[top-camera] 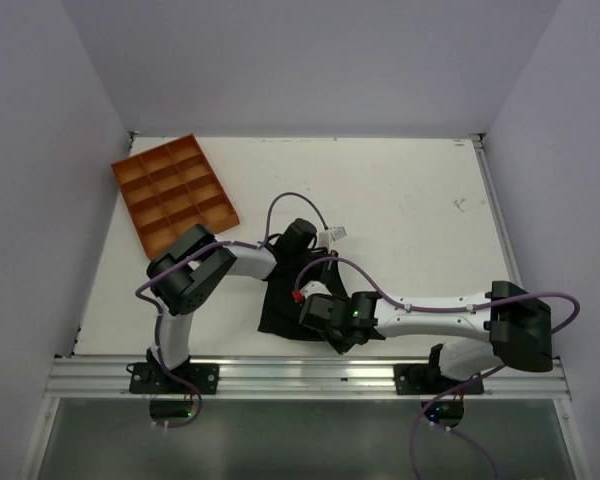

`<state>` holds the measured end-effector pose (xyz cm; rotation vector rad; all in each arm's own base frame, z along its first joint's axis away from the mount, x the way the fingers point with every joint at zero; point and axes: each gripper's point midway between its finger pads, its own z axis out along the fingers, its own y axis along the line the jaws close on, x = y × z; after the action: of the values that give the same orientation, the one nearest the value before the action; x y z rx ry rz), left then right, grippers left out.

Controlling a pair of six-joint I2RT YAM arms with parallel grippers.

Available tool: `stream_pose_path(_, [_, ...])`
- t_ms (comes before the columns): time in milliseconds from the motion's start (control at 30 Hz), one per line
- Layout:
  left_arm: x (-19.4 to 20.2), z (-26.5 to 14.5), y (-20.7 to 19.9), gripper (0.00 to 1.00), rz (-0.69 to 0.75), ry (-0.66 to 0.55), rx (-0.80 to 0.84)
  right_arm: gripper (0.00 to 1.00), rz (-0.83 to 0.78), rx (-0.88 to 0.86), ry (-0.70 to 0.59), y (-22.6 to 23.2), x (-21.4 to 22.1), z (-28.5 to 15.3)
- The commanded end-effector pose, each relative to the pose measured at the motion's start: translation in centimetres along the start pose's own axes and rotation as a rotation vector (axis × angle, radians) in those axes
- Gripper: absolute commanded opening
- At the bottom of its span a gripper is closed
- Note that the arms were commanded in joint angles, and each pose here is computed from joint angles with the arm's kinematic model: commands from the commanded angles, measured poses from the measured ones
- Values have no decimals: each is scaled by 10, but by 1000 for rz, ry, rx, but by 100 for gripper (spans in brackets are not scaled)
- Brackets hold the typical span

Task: Roll the underwear
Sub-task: Fold the underwear

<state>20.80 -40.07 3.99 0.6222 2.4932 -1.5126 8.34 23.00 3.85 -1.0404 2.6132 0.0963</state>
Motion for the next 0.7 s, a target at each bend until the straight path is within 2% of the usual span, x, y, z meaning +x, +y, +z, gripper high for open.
stream_pose_path(0, [12, 12, -6, 0, 41, 27, 43, 0, 33, -33, -41, 5, -7, -8])
stream_pose_path(333, [40, 21, 20, 0, 29, 55, -68, 0, 65, 24, -74, -10, -18, -25])
stream_pose_path(667, [58, 19, 31, 0, 14, 87, -85, 0, 173, 130, -21, -63, -20, -17])
